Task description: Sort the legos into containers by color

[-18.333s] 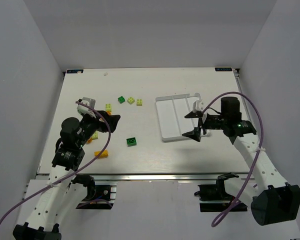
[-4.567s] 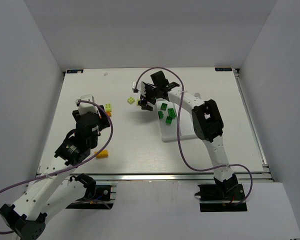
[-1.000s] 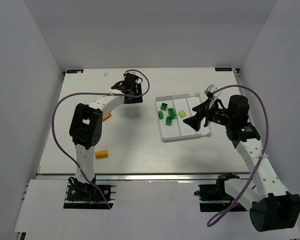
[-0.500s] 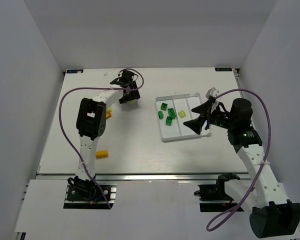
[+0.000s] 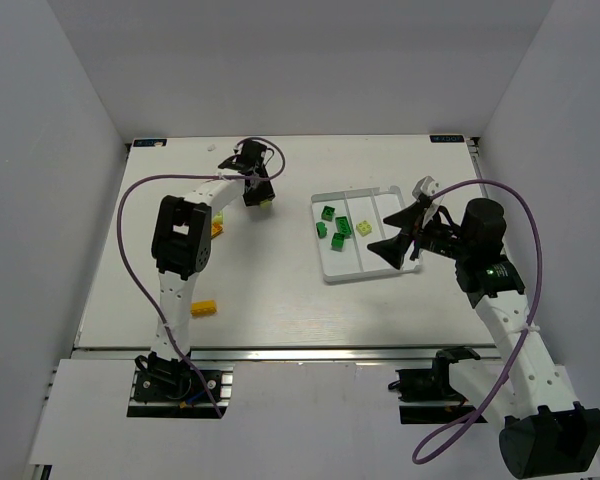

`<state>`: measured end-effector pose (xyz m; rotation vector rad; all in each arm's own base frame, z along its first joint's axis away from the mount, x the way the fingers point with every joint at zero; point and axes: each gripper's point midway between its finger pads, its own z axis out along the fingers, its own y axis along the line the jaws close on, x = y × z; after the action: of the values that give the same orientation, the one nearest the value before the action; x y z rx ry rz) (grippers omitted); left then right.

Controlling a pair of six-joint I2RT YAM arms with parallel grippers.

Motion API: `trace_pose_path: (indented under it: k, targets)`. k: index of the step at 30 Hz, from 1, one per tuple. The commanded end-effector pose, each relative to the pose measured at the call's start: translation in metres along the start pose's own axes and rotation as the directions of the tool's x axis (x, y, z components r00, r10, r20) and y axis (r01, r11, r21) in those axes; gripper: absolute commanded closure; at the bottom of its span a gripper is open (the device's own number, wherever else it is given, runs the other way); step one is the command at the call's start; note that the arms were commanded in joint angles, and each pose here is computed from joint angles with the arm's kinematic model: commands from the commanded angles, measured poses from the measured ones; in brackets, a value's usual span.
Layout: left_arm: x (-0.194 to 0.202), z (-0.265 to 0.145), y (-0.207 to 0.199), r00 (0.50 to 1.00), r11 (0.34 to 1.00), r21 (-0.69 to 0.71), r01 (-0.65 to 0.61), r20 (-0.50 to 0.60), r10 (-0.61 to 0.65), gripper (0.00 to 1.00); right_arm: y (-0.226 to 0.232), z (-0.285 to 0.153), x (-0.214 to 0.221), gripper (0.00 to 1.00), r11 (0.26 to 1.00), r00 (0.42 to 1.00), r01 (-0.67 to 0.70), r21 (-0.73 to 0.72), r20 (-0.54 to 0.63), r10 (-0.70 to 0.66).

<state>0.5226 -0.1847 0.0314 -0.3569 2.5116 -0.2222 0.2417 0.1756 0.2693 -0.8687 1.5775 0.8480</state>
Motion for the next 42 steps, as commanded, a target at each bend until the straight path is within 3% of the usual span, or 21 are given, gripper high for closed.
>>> trace_pose_path:
  k: [1, 6, 8, 13, 17, 19, 23, 30, 34, 39, 42]
  targets:
    - [0.000, -0.018, 0.000, 0.999, 0.999, 0.027, -0.035, -0.010, 0.036, 0.68, -0.004, 0.000, -0.006, 0.16, 0.999, 0.999, 0.038, 0.011, 0.027, -0.038]
    - [0.001, -0.052, -0.030, 0.986, 0.966, 0.197, -0.166, 0.029, 0.164, 0.86, -0.006, 0.000, -0.004, 0.17, 0.999, 0.999, 0.037, 0.014, 0.027, -0.038]
    - [-0.011, -0.090, -0.057, 0.974, 0.919, 0.325, -0.224, 0.115, 0.196, 0.90, -0.006, -0.001, -0.005, 0.17, 0.999, 0.999, 0.039, 0.016, 0.030, -0.040]
    - [0.008, -0.154, -0.102, 0.960, 0.745, 0.606, -0.279, 0.175, 0.217, 0.91, -0.007, 0.000, -0.002, 0.24, 0.999, 0.999, 0.034, 0.012, 0.028, -0.034]
    - [0.044, -0.171, -0.139, 0.953, 0.608, 0.746, -0.272, 0.120, 0.279, 0.94, -0.012, 0.000, -0.002, 0.42, 0.999, 0.999, 0.034, 0.036, 0.026, -0.035]
    - [0.063, -0.177, -0.161, 0.946, 0.556, 0.786, -0.270, 0.108, 0.306, 0.93, -0.014, -0.001, -0.001, 0.44, 0.998, 0.999, 0.034, 0.048, 0.023, -0.035]
    - [0.083, -0.176, -0.200, 0.939, 0.514, 0.815, -0.268, 0.101, 0.330, 0.94, -0.018, -0.003, -0.002, 0.44, 0.996, 0.999, 0.041, 0.074, 0.027, -0.043]
    - [0.106, -0.154, -0.255, 0.935, 0.515, 0.810, -0.279, 0.107, 0.338, 0.92, -0.021, -0.006, -0.004, 0.44, 0.995, 0.998, 0.045, 0.090, 0.035, -0.048]
    - [0.116, -0.124, -0.266, 0.941, 0.578, 0.770, -0.270, 0.083, 0.329, 0.82, -0.020, -0.007, -0.005, 0.44, 0.995, 0.998, 0.046, 0.089, 0.039, -0.049]
    - [0.118, -0.105, -0.269, 0.949, 0.646, 0.716, -0.267, 0.080, 0.304, 0.45, -0.019, -0.008, -0.006, 0.43, 0.995, 0.998, 0.045, 0.086, 0.043, -0.048]
    - [0.115, -0.101, -0.270, 0.950, 0.657, 0.705, -0.267, 0.079, 0.301, 0.36, -0.019, -0.009, -0.007, 0.40, 0.995, 0.998, 0.045, 0.088, 0.045, -0.049]
